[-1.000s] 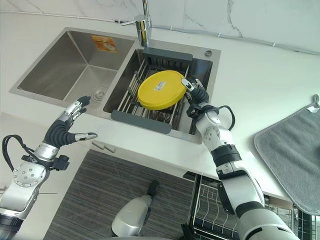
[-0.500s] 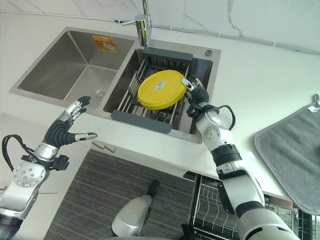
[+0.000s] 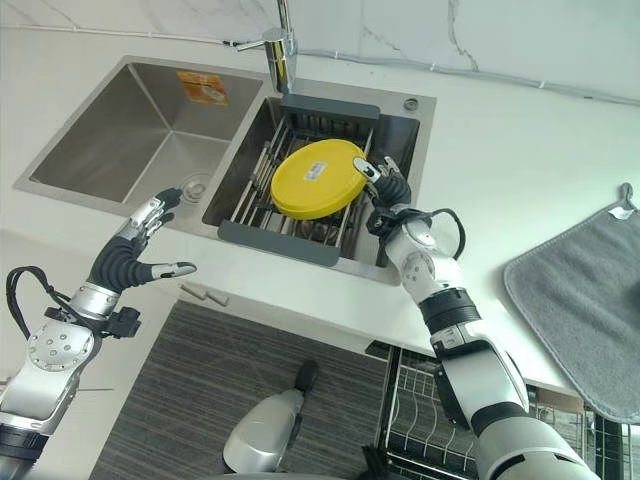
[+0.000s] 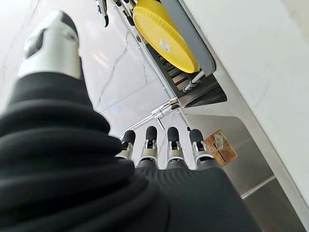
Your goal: Place the dishes in the dishwasher.
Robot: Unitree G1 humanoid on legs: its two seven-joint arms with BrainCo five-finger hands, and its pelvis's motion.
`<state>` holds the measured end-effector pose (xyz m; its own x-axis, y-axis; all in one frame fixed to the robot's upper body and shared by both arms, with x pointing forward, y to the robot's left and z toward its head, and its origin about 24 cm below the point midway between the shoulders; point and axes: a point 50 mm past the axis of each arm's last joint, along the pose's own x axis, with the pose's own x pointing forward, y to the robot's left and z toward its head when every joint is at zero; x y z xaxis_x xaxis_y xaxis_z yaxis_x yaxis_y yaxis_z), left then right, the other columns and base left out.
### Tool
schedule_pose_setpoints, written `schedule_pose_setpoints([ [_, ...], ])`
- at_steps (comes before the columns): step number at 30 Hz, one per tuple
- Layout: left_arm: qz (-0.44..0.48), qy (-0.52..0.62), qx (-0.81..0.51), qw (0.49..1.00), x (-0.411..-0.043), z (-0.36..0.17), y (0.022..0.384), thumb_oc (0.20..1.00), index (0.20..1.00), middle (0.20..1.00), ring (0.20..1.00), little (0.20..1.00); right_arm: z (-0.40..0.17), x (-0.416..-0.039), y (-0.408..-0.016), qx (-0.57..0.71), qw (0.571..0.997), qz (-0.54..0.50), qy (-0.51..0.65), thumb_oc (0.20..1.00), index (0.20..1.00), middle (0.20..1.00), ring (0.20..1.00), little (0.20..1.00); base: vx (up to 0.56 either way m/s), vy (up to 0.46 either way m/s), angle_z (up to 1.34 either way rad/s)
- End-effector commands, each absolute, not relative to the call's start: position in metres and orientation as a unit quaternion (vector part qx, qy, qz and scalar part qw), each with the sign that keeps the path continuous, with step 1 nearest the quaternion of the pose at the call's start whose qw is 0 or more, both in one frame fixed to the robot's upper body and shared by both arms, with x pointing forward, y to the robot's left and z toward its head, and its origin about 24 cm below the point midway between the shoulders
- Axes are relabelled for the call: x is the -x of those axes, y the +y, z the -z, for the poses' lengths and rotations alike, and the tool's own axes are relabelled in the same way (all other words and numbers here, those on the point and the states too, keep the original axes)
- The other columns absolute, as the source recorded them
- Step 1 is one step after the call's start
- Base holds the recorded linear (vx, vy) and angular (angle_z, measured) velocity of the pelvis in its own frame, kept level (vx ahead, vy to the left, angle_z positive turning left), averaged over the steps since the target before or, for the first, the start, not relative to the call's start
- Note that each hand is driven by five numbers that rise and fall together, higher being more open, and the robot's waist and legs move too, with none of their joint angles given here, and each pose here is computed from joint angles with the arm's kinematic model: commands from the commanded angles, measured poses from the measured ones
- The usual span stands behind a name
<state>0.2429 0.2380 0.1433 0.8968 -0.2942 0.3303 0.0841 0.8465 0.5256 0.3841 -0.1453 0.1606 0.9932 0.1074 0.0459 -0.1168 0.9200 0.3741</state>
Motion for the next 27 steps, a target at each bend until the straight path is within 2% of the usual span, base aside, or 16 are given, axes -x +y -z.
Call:
schedule_pose_setpoints([
  [1, 0.108, -0.216, -0.244, 0.939, -0.243, -0.142, 0.231, 1.0, 1.0, 1.0, 1.0, 1.0, -0.176, -0.376, -0.132, -0.192, 0.977, -0.083, -0.051, 1.0, 1.0, 1.0, 1.0, 1.0, -0.02, 0.005, -0.03],
  [12, 0.115, -0.202, -0.244, 0.941, -0.24, -0.135, 0.228, 1.0, 1.0, 1.0, 1.0, 1.0, -0.176, -0.37, -0.127, -0.203, 0.975, -0.079, -0.054, 1.0, 1.0, 1.0, 1.0, 1.0, -0.01, 0.007, -0.02],
  [27, 0.121, -0.18, -0.251, 0.943, -0.238, -0.128, 0.232, 1.0, 1.0, 1.0, 1.0, 1.0, -0.18, -0.36, -0.112, -0.214, 0.967, -0.124, -0.061, 1.0, 1.0, 1.0, 1.0, 1.0, 0.01, 0.01, 0.0],
])
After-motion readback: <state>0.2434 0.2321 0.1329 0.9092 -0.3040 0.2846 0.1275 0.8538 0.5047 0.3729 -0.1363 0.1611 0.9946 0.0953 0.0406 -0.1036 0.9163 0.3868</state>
